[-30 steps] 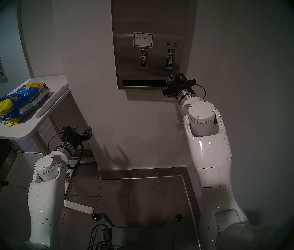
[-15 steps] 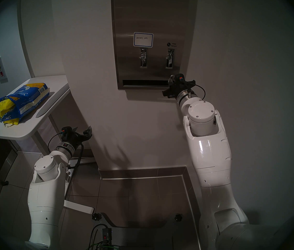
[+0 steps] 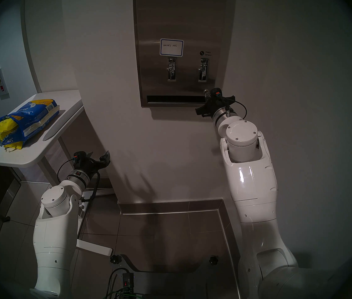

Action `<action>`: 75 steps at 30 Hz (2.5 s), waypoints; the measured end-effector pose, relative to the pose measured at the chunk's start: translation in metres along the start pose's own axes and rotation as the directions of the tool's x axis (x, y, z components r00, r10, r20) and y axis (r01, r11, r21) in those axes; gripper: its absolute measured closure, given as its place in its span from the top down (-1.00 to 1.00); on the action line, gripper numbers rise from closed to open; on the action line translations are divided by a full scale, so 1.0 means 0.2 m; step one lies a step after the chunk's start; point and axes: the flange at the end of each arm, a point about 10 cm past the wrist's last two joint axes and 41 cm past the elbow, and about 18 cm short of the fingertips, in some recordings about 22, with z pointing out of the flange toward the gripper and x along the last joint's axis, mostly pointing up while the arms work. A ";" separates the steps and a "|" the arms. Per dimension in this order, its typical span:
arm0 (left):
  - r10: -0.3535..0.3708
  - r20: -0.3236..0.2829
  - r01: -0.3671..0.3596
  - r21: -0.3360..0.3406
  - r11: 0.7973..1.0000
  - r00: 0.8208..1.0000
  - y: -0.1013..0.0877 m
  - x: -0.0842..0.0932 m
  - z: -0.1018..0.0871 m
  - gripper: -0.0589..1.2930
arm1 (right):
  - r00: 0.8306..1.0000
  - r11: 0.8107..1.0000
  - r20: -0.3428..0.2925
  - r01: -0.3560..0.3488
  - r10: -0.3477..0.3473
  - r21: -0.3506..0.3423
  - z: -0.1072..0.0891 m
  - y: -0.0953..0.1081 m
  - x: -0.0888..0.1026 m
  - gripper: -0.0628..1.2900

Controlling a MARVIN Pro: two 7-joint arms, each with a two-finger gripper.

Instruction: Open the dispenser door, put the pads inside, close the door

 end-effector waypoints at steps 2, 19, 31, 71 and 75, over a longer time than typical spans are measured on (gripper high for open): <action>0.000 0.000 0.000 0.000 1.000 1.000 0.00 0.00 0.00 0.91 | 1.000 1.000 0.000 0.000 0.000 0.000 0.00 0.00 0.00 -0.97; 0.000 0.000 0.000 0.000 1.000 1.000 0.00 0.00 0.00 0.91 | 1.000 1.000 0.007 -0.011 0.011 0.001 -0.07 -0.01 0.02 -0.97; 0.000 0.000 0.000 0.000 1.000 1.000 0.00 0.00 0.00 0.91 | 1.000 1.000 0.021 -0.018 0.018 0.000 -0.15 -0.03 0.05 -0.97; 0.000 0.000 0.000 0.000 1.000 1.000 0.00 0.00 0.00 0.91 | 0.998 0.999 0.060 0.016 -0.013 -0.046 -0.26 -0.01 0.04 -0.97; 0.000 0.000 0.000 0.000 1.000 1.000 0.00 0.00 0.00 0.91 | 0.998 0.998 0.060 0.019 -0.016 -0.052 -0.26 0.00 0.03 -0.96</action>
